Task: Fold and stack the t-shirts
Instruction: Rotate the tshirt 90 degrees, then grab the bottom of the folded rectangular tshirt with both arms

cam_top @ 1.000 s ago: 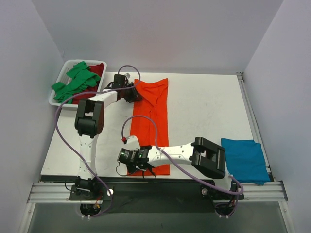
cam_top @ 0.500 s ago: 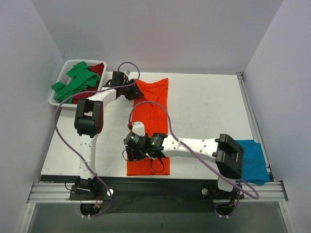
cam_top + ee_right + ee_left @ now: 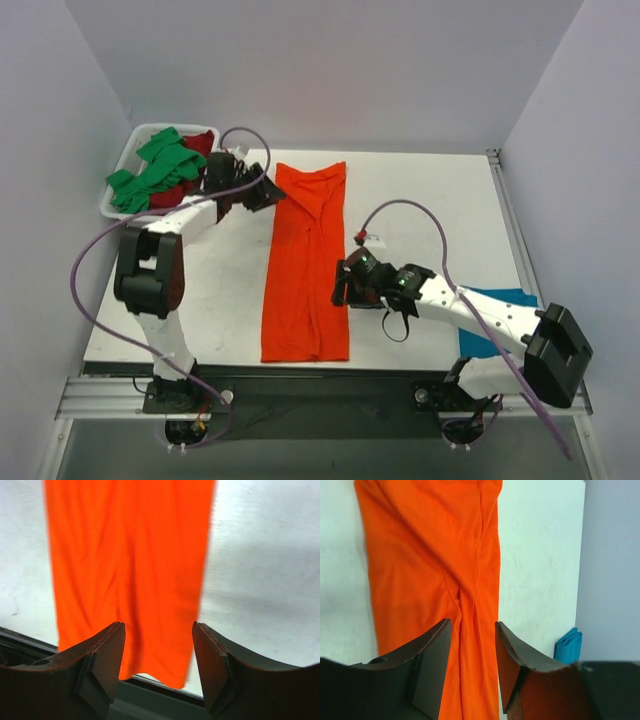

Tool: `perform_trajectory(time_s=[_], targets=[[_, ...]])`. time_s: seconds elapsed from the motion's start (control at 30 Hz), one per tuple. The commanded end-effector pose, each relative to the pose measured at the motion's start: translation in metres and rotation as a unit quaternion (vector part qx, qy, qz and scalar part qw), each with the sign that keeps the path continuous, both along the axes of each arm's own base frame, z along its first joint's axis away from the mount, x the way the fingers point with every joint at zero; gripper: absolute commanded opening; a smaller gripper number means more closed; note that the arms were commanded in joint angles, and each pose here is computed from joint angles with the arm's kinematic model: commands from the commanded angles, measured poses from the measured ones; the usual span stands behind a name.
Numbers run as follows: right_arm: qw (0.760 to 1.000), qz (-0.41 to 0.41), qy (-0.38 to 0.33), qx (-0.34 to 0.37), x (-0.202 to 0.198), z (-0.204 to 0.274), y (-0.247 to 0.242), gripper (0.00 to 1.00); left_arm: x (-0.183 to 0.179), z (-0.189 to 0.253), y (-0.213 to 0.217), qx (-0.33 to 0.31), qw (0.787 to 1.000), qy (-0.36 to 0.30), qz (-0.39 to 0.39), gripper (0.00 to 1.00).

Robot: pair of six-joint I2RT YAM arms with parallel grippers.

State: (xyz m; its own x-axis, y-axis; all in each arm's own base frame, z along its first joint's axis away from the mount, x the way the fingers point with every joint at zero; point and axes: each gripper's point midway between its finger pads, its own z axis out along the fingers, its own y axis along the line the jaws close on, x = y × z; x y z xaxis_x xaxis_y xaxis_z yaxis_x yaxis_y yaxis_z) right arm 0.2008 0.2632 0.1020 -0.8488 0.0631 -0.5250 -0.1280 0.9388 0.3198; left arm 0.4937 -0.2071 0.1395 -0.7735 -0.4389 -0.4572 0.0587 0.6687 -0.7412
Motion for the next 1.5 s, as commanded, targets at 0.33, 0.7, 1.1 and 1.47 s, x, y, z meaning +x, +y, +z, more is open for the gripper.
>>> perform_trajectory(time_s=[0.33, 0.7, 1.1, 1.47], targets=[[0.99, -0.008, 0.104, 0.098, -0.046, -0.058, -0.017, 0.54, -0.193, -0.042, -0.024, 0.123, 0.99, 0.054, -0.048, 0.46], [0.986, -0.006, 0.129, 0.107, -0.073, -0.078, -0.022, 0.53, -0.309, -0.05, -0.064, 0.157, 0.976, 0.041, -0.144, 0.42], [0.985, 0.004, 0.151, 0.078, -0.105, -0.096, -0.027, 0.53, -0.368, -0.069, -0.099, 0.159, 0.96, 0.043, -0.228, 0.36], [0.984, -0.007, 0.162, 0.072, -0.113, -0.108, -0.032, 0.46, -0.393, -0.112, -0.08, 0.215, 0.945, 0.092, -0.228, 0.25]])
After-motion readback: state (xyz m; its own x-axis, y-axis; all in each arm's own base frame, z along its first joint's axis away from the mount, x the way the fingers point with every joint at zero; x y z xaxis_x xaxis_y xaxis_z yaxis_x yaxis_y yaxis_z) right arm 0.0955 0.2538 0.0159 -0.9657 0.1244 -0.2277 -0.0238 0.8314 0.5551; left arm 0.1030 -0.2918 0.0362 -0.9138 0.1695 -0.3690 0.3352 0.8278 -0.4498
